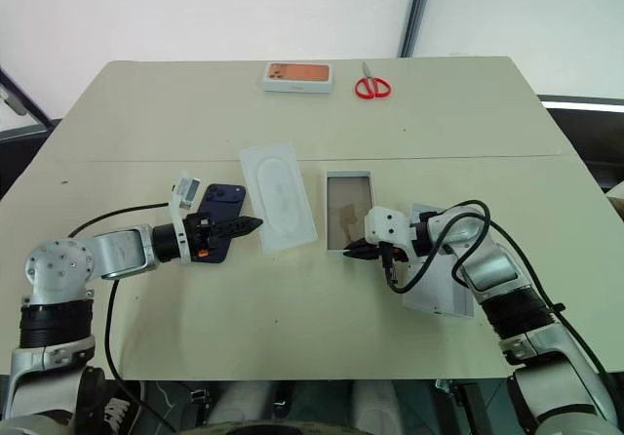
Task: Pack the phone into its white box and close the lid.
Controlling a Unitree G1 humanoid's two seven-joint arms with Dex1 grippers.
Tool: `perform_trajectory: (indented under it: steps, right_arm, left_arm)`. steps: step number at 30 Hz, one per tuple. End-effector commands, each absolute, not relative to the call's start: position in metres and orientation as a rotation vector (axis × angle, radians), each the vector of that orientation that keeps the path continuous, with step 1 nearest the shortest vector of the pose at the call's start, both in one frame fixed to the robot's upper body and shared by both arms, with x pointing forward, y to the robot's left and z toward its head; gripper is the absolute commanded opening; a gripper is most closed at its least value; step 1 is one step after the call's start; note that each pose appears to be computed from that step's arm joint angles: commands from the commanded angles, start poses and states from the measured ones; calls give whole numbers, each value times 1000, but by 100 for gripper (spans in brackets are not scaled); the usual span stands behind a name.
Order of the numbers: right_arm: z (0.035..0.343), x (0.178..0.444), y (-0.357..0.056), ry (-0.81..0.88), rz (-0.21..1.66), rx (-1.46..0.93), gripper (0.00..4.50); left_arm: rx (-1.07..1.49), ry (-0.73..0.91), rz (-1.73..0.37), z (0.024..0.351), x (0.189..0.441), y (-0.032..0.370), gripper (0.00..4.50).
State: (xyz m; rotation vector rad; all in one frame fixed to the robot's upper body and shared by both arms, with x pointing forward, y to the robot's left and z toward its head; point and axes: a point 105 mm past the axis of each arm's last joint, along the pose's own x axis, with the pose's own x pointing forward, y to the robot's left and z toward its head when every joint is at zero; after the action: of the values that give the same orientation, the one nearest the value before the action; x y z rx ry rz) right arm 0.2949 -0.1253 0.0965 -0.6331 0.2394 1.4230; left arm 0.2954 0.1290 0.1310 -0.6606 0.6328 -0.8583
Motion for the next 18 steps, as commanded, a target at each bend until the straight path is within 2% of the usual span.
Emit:
perform_trajectory:
  steps: [1, 6, 13, 16, 18]
  right_arm:
    - [114, 278, -103, 143, 1498, -603, 5]
    - [112, 264, -83, 99, 1507, -600, 5]
    - [107, 266, -70, 105, 1437, -542, 5]
    - [109, 262, -62, 84, 1424, -518, 92]
    - [112, 262, -65, 71, 1407, -534, 193]
  left_arm:
    - [-699, 575, -900, 149, 300, 129, 0]
    - [-709, 582, -924, 152, 302, 127, 0]
    - [-714, 610, -942, 149, 301, 120, 0]
    - [-716, 621, -940, 147, 302, 119, 0]
    - [-712, 624, -945, 146, 301, 118, 0]
